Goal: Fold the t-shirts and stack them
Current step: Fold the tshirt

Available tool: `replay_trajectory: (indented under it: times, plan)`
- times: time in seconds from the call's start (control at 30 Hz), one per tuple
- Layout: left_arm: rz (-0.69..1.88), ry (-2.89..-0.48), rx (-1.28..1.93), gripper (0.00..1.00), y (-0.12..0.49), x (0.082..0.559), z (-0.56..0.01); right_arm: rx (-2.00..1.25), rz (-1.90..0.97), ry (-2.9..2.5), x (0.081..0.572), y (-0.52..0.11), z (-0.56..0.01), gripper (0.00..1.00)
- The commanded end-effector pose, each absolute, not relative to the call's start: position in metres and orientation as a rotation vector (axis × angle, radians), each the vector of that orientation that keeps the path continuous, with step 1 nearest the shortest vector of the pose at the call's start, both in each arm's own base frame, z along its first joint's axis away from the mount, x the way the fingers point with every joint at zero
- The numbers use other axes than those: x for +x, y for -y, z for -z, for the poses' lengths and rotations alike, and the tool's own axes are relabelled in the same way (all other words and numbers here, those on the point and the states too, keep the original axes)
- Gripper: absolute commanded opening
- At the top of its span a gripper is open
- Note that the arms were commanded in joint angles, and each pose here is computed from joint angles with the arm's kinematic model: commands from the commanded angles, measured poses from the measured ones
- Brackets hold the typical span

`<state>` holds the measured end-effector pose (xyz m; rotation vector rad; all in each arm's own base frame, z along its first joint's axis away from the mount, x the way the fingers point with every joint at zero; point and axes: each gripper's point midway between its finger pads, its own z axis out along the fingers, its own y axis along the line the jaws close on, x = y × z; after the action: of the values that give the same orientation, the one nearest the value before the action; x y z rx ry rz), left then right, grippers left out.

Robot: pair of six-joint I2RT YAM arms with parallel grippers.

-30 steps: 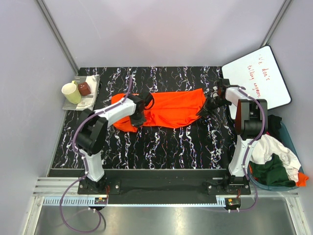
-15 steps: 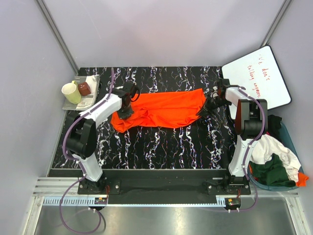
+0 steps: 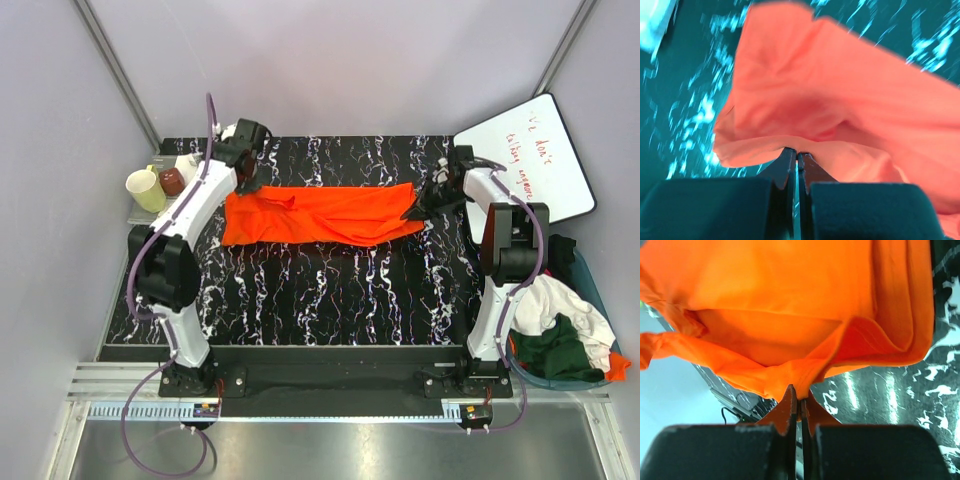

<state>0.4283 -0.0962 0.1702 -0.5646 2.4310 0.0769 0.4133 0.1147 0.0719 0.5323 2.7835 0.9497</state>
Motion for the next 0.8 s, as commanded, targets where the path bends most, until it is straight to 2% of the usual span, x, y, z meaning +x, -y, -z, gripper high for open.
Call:
replay_trajectory:
  times: [0.0,0.03,0.07,0.1,0.13,0.17,0.23,0.27,0.57,0.7,0.77]
  plan:
    - [-0.075,-2.462,-0.514,0.0,0.1,0.46,-0.161,0.512,-0.965,-2.727,0.436,-0.118,-0.085,0.0]
    - [-0.082,-2.485,-0.513,0.04,0.099,0.462,-0.155,0.507,-0.964,-2.72,0.44,-0.118,-0.087,0.0]
    - [-0.096,-2.522,-0.51,0.14,0.1,0.465,-0.14,0.517,-0.958,-2.73,0.441,-0.118,-0.082,0.0]
    - [-0.068,-2.529,-0.506,0.29,0.104,0.47,-0.14,0.522,-0.954,-2.731,0.443,-0.117,-0.08,0.0]
    - [-0.068,-2.552,-0.513,0.58,0.104,0.47,-0.135,0.52,-0.953,-2.727,0.446,-0.117,-0.08,0.0]
    - [-0.074,-2.575,-0.519,0.74,0.104,0.471,-0.125,0.517,-0.948,-2.738,0.447,-0.117,-0.073,0.0]
    - [-0.075,-2.576,-0.527,0.93,0.104,0.472,-0.125,0.511,-0.949,-2.732,0.454,-0.116,-0.071,0.0]
    - [-0.072,-2.569,-0.531,0.99,0.104,0.472,-0.128,0.509,-0.953,-2.74,0.456,-0.117,-0.066,0.0]
    - [-0.138,-2.609,-0.53,0.99,0.09,0.459,-0.113,0.517,-0.924,-2.672,0.492,-0.115,-0.078,0.02]
    - [-0.166,-2.635,-0.544,0.91,0.084,0.455,-0.101,0.573,-0.9,-2.676,0.499,-0.112,-0.073,0.04]
    - [-0.176,-2.636,-0.555,0.91,0.08,0.454,-0.099,0.615,-0.877,-2.69,0.5,-0.11,-0.063,0.08]
